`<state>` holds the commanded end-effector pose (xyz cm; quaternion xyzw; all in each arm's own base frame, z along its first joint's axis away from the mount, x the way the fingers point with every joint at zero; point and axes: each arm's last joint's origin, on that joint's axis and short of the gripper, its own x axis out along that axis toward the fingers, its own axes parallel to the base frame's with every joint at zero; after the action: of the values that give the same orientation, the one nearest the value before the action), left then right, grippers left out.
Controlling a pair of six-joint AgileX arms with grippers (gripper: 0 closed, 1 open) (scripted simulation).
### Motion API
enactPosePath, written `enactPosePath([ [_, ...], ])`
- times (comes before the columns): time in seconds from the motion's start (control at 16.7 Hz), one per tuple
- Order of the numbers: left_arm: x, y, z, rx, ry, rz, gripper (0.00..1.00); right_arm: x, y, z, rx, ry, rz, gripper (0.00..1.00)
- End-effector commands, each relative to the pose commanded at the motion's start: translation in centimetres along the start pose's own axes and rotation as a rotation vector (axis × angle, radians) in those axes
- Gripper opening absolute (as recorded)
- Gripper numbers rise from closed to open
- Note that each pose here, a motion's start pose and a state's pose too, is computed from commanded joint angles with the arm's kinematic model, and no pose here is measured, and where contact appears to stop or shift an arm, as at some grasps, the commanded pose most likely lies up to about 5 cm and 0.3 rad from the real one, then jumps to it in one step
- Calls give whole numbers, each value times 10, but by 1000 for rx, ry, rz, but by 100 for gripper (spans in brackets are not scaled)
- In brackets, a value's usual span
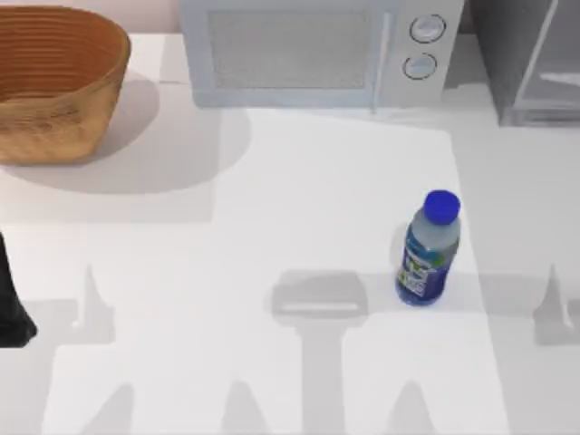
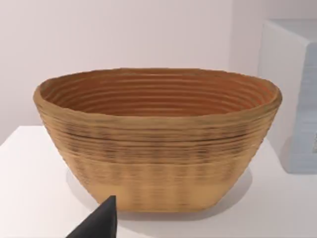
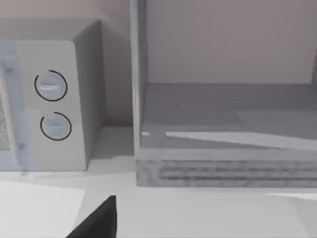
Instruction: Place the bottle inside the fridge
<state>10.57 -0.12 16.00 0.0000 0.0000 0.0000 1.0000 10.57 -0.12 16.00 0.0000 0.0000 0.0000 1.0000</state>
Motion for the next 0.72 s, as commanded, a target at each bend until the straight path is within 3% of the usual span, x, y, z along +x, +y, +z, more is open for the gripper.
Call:
enactPosePath([
  [0.3, 0, 0, 0, 0, 0, 0, 100, 3, 2, 2, -2, 5, 33, 100],
  [0.72, 0, 0, 0, 0, 0, 0, 100, 32, 19, 6, -24, 51, 252, 100],
])
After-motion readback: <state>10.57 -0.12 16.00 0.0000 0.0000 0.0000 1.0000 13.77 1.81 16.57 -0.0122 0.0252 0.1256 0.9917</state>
